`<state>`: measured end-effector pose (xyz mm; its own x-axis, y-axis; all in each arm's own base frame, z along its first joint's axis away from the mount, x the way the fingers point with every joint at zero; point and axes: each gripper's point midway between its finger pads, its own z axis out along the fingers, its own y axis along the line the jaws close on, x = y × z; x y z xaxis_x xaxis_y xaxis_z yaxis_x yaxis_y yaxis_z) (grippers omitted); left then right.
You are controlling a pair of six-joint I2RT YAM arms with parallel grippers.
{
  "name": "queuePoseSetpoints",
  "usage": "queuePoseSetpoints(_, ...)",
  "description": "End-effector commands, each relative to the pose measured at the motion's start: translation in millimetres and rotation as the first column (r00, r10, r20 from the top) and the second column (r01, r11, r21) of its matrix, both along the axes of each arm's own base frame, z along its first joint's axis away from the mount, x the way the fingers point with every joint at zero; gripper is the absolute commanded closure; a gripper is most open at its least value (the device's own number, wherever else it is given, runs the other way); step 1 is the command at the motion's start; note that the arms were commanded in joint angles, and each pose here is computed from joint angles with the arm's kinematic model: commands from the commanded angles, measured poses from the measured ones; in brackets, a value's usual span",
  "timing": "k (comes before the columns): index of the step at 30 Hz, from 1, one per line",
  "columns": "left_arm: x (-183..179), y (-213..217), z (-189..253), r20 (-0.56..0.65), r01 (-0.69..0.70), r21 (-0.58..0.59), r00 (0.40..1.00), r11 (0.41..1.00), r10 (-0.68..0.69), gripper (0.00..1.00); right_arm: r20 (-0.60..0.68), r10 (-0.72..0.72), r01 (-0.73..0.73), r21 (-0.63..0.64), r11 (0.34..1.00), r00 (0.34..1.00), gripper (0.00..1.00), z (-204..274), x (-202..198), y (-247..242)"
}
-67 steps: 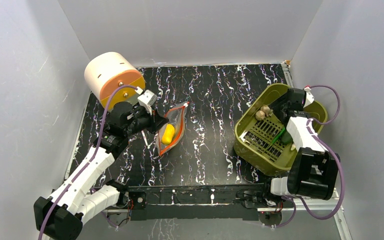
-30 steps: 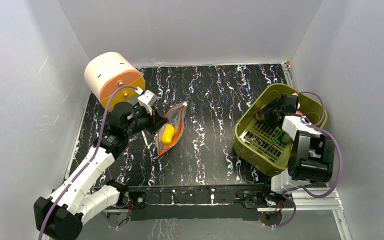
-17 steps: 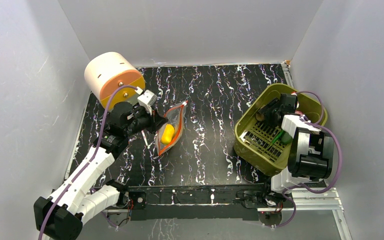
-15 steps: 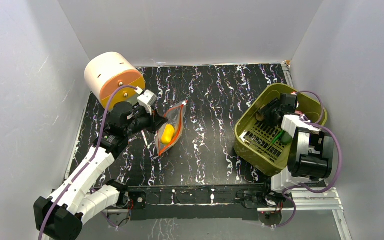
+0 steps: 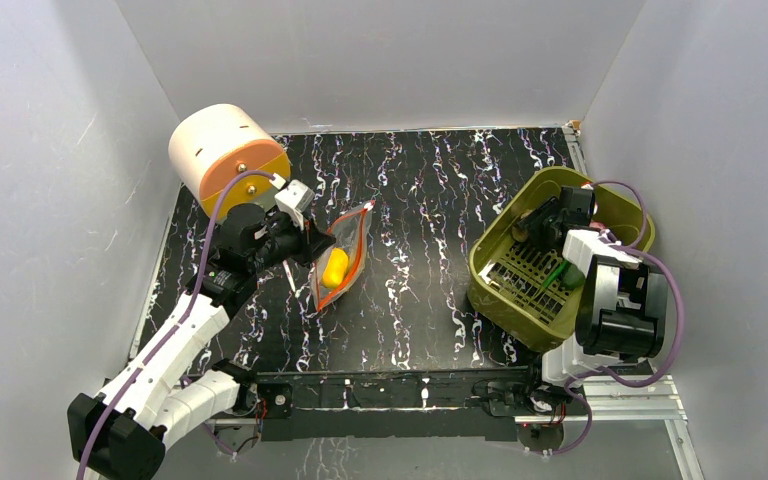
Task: Place the food in the zip-top bag and seal the zipper
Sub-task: Pick up the fake vegetable from the bin.
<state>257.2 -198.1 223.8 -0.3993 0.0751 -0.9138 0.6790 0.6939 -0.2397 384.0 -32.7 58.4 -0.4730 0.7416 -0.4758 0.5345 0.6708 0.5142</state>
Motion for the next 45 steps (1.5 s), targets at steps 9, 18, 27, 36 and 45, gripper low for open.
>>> queuePoseSetpoints(9, 0, -1, 11, 0.036, 0.003, -0.010, 0.999, 1.000, -0.003, 1.00, 0.109, -0.061, 0.075, -0.135, 0.988, 0.992, 0.62, 51, 1, -24)
queuePoseSetpoints(18, 1, 1, 11, 0.038, -0.010, -0.012, 0.999, 1.000, 0.010, 1.00, 0.166, -0.056, 0.081, -0.147, 0.986, 0.984, 0.62, 85, -7, -18)
queuePoseSetpoints(27, 4, 3, 11, 0.041, -0.037, -0.011, 0.998, 0.999, 0.037, 1.00, 0.270, -0.089, 0.139, -0.172, 0.975, 0.959, 0.62, 134, -25, -19)
queuePoseSetpoints(36, 6, 5, 12, 0.045, -0.052, -0.009, 0.998, 0.999, 0.052, 1.00, 0.385, -0.041, 0.114, -0.167, 0.979, 0.922, 0.61, 192, -32, 8)
queuePoseSetpoints(45, 7, 6, 12, 0.047, -0.056, -0.010, 0.997, 0.998, 0.056, 1.00, 0.460, 0.105, -0.041, -0.146, 0.988, 0.882, 0.60, 228, -39, 83)
